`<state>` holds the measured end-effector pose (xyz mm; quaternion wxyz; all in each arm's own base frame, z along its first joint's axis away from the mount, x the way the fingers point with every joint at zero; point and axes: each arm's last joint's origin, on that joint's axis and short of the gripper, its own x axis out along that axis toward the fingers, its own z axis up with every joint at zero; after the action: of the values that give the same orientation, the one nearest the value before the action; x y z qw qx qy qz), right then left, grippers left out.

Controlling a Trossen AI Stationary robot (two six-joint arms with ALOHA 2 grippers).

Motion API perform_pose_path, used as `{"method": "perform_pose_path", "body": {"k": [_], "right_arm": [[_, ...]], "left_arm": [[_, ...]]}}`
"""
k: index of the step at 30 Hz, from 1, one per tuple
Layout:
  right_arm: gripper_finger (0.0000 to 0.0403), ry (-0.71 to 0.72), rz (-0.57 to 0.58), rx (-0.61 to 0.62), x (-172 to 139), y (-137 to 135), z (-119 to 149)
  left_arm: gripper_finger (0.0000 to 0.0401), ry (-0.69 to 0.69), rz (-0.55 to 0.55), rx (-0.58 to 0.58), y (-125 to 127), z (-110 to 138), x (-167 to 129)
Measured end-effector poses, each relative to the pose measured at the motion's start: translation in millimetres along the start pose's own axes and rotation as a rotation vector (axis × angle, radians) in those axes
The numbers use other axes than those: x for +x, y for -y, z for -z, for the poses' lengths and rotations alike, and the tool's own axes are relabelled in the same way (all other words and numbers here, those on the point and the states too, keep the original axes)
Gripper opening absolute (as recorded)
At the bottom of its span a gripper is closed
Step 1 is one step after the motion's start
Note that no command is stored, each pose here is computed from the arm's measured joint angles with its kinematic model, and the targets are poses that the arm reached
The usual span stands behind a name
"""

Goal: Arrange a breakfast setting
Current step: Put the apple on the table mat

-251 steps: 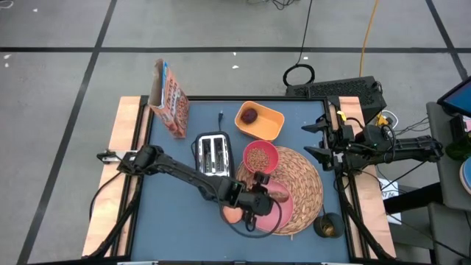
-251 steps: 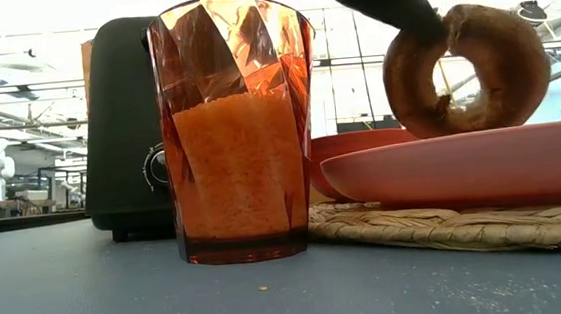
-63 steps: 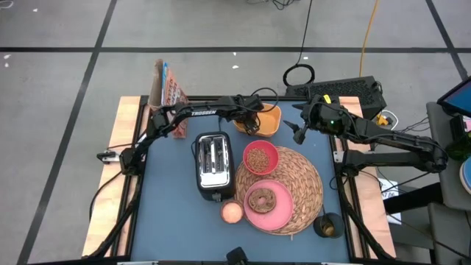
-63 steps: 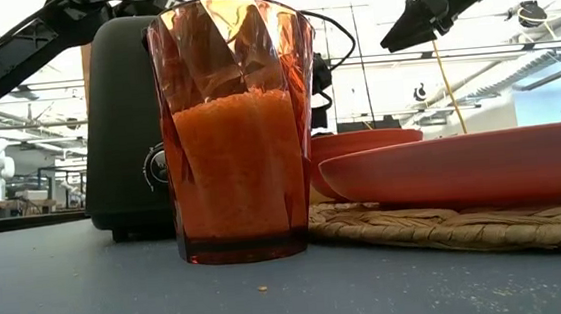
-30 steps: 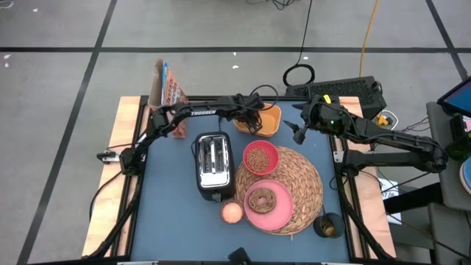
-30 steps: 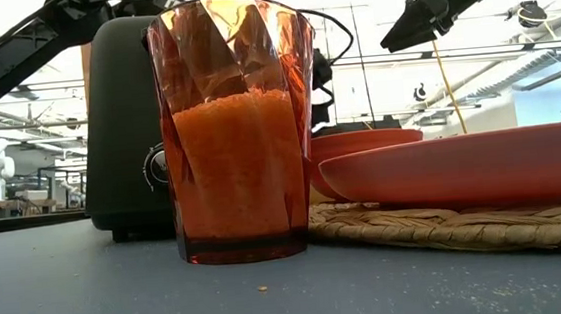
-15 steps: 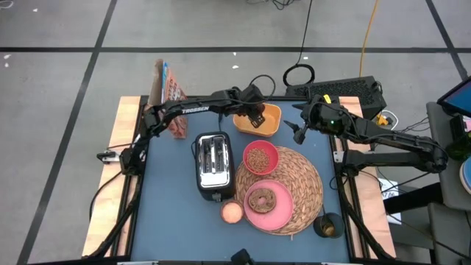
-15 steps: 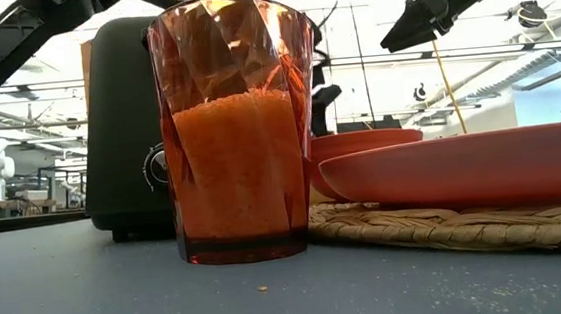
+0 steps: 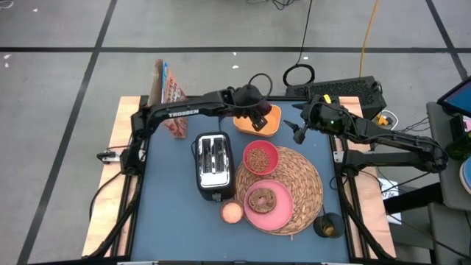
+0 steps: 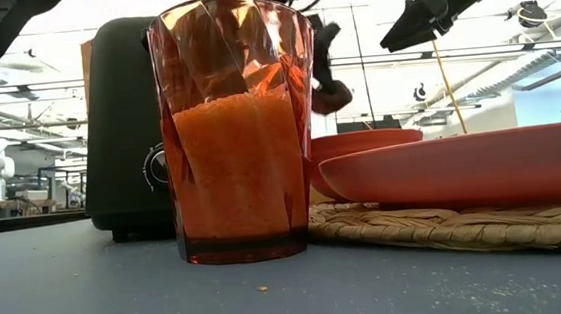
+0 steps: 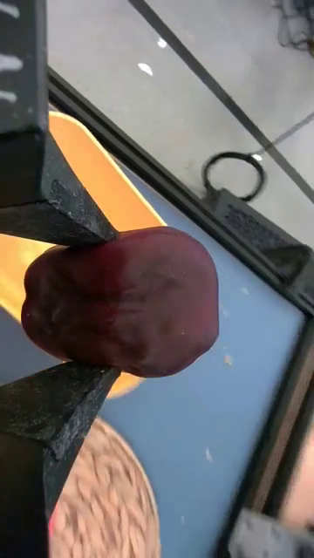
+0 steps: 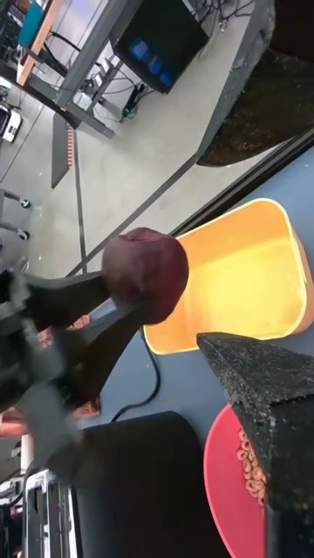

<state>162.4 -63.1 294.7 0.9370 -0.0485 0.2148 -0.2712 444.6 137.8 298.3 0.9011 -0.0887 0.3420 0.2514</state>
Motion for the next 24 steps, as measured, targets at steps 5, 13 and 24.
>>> {"method": "perform_pose_path", "body": {"k": [5, 13, 24], "right_arm": [[0.0323, 0.000, 0.000, -0.037, 0.0, 0.0, 0.0], [0.0384, 0.000, -0.001, -0.081, 0.0, 0.0, 0.0], [0.0390, -0.064, -0.022, -0.101, -8.6, -0.6, 7.8]], "left_arm": [[0.0207, 0.035, 0.036, 0.026, 15.3, -4.7, -21.1], [0.0207, 0.001, 0.061, 0.085, 31.8, 1.2, -30.0], [0.0207, -0.115, 0.246, 0.223, 53.0, 16.3, -35.0]]}}
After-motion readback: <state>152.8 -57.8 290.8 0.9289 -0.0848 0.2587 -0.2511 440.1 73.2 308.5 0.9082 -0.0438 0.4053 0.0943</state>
